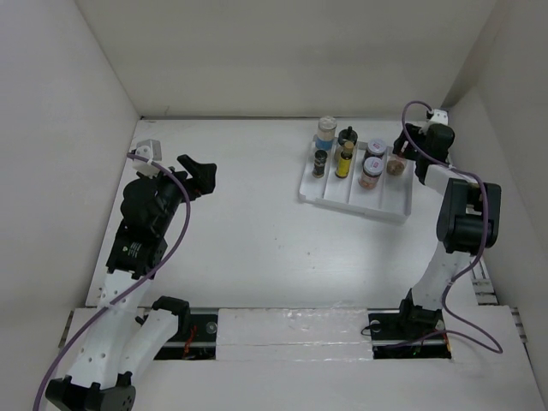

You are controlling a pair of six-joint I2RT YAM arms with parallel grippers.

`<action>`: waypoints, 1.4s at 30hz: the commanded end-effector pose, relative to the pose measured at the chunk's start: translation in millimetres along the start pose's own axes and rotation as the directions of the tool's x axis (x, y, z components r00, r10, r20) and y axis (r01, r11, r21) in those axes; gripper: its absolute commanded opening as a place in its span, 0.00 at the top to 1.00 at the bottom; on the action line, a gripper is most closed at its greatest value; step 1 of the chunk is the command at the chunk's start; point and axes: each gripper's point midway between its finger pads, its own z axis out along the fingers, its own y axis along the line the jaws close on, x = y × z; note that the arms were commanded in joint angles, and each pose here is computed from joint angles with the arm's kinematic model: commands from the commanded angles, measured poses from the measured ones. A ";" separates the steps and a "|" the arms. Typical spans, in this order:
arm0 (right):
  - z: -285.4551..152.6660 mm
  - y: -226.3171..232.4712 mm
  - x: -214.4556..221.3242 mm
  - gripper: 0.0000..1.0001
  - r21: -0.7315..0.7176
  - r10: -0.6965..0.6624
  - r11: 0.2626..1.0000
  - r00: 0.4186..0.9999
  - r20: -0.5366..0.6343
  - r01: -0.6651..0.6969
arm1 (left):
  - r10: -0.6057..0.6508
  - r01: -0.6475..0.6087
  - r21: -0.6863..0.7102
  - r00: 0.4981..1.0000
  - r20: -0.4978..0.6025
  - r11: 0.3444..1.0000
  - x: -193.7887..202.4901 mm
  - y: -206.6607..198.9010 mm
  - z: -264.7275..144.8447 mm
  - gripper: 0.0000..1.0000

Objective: Organize the condiment bottles

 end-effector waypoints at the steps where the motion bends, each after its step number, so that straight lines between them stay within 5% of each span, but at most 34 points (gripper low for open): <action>1: -1.4 1.0 -20.6 0.22 -0.014 0.003 1.000 1.000 0.029 -0.002 | 0.002 -0.003 0.032 0.999 0.048 0.999 -13.8 -7.5 -1.5 0.12; 7: -34.9 12.5 -56.6 0.17 -0.034 -0.018 0.999 0.993 0.114 0.022 | 0.001 -0.003 0.036 0.998 0.056 0.999 -15.9 -8.6 -3.8 0.10; 11: -89.9 37.2 -118.9 0.12 -0.052 -0.048 0.997 0.963 0.267 0.064 | 0.002 -0.004 0.055 0.999 0.046 0.998 -14.0 -11.9 -4.3 0.04; 17: -208.7 136.5 -178.5 0.01 -0.236 -0.072 0.948 0.866 0.494 0.214 | 0.002 -0.005 0.063 0.999 0.041 0.998 -13.2 -13.3 -4.6 0.00; 21: -284.6 231.7 -170.2 0.01 -0.483 -0.036 0.787 0.809 0.587 0.385 | 0.001 -0.006 0.072 0.998 0.057 0.997 -17.2 -15.5 -6.8 0.00; 26: -364.5 346.6 -92.9 0.01 -0.775 -0.015 0.366 0.836 0.548 0.515 | 0.001 -0.007 0.086 0.998 0.062 0.996 -18.6 -18.4 -9.9 0.00; 30: -385.9 397.3 3.2 0.01 -0.867 -0.142 0.122 0.873 0.467 0.484 | -0.008 0.002 0.092 0.998 0.070 0.996 -20.9 -20.1 -12.7 0.00; 34: -361.2 411.1 119.6 0.01 -0.931 -0.359 0.080 0.882 0.305 0.355 | -0.008 0.001 0.096 0.997 0.078 0.995 -23.0 -21.2 -12.6 0.00; 38: -338.8 406.6 180.2 0.01 -0.950 -0.423 0.146 0.885 0.192 0.276 | -0.008 0.000 0.104 0.997 0.074 0.995 -20.4 -21.6 -14.2 0.00; 42: -327.4 415.0 186.9 0.01 -0.944 -0.424 0.177 0.887 0.183 0.279 | -0.008 0.000 0.104 0.997 0.073 0.995 -20.4 -21.6 -14.2 0.00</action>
